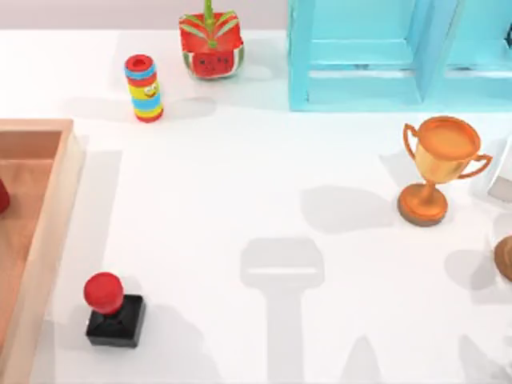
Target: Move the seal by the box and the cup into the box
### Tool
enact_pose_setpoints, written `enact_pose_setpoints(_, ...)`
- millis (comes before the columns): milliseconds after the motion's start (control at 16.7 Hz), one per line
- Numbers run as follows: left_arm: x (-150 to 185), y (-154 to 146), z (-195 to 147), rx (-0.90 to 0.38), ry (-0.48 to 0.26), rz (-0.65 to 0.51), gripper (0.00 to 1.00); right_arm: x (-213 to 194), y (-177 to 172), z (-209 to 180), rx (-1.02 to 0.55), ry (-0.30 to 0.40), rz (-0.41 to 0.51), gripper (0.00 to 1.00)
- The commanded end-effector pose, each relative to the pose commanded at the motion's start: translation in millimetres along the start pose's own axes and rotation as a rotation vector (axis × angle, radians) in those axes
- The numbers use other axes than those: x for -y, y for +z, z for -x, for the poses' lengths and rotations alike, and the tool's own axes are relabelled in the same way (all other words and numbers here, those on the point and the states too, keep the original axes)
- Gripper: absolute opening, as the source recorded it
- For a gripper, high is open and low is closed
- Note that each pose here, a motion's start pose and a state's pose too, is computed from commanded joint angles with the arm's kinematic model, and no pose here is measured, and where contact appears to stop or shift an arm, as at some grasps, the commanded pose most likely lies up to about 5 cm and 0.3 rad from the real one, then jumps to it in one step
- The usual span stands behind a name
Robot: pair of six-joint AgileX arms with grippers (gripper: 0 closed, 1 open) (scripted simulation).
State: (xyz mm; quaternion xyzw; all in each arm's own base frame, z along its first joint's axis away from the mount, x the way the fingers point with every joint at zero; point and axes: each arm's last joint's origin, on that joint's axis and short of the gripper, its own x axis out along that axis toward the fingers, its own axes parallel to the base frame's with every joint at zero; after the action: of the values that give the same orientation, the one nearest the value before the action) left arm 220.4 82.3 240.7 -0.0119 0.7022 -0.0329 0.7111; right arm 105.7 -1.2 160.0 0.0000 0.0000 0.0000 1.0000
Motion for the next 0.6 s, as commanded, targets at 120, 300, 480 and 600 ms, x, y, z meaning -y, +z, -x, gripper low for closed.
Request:
enact_pose_setpoints(120,-0.8,0.2,-7.7,-0.001,0.0,-0.001,0.0,0.0,0.0,0.0,0.0,0.0,0.0,1.0)
enact_pose_setpoints(300,-3.3,1.1,-22.3,0.011,0.001,0.001,0.0,0.0,0.0,0.0,0.0,0.0,0.0,1.0)
enact_pose_setpoints(480,-5.1,0.8,-35.8,0.01,0.0,0.002,0.0,0.0,0.0,0.0,0.0,0.0,0.0,1.0)
enact_pose_setpoints(600,-6.3,0.5,-46.1,0.012,0.003,0.002,0.0,0.0,0.0,0.0,0.0,0.0,0.0,1.0)
